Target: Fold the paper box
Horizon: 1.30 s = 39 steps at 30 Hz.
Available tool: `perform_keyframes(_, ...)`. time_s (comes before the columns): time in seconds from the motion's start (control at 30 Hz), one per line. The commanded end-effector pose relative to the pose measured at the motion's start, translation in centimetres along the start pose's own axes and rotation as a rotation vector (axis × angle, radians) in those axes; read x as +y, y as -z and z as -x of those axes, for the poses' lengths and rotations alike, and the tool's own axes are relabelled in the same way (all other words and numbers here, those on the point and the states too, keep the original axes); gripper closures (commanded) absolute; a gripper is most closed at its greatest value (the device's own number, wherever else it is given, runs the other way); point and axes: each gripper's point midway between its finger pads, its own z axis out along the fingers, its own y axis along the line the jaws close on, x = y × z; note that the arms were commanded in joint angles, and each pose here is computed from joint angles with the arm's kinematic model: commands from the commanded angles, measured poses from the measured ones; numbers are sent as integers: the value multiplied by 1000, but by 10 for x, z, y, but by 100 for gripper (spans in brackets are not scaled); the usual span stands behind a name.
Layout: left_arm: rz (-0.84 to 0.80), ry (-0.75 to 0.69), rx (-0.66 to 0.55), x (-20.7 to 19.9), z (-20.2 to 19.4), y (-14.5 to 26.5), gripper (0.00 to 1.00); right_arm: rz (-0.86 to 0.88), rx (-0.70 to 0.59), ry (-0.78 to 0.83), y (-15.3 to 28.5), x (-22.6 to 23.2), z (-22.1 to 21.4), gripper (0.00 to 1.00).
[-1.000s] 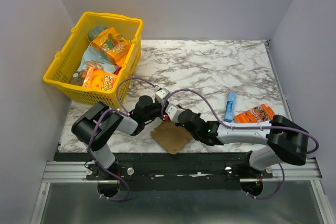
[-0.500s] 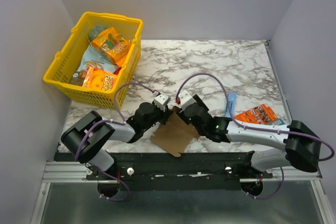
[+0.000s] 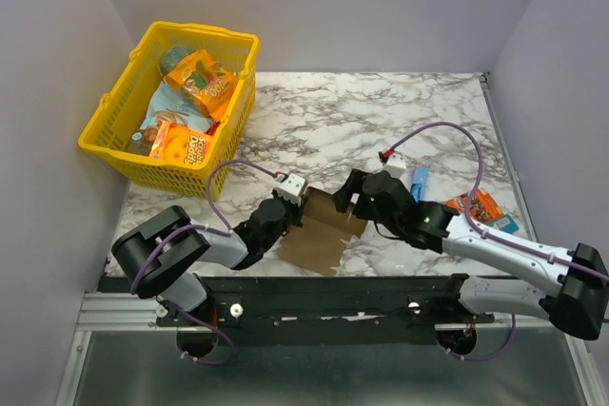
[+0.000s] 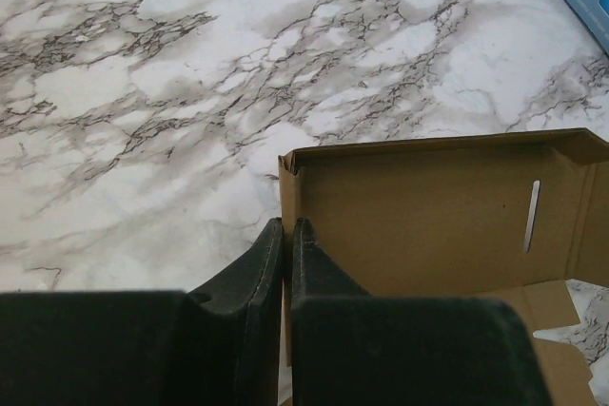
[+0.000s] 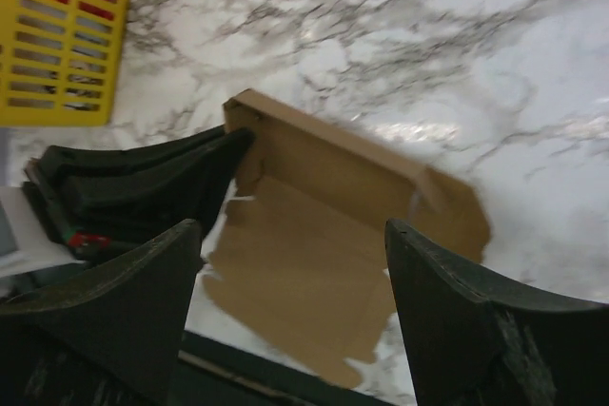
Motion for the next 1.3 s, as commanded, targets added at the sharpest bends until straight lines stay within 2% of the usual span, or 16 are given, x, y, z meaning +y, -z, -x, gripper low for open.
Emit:
perform_keyframes(0.0,122,-14,-105,13,20,5,100,161,178,-407,-2,47,-26,15)
perform_keyframes(0.03,119,-16,-116,9,22,7,100,191,182,-503,-6,54,-27,16)
perform_keyframes(0.23,152,-20,-171,9,26,16,100,126,175,-673,-30,44,-33,20)
perform_keyframes(0.37,146,-34,-181,3,25,20,100,110,113,-799,-42,29,-27,25)
perform_keyframes(0.57,156,-54,-191,-2,24,23,100,49,26,-854,-55,6,-13,29)
perform_keyframes(0.93,168,-78,-218,-8,28,29,100,-14,15,-871,-72,-7,-14,40)
perform_keyframes(1.07,167,-99,-219,-11,27,30,100,-25,15,-873,-75,-8,-16,48)
perform_keyframes(1.2,167,-102,-219,-12,27,29,100,-35,16,-869,-78,-8,-17,67)
perform_keyframes(1.27,163,-105,-214,-13,26,29,88,-42,11,-862,-81,-9,-17,72)
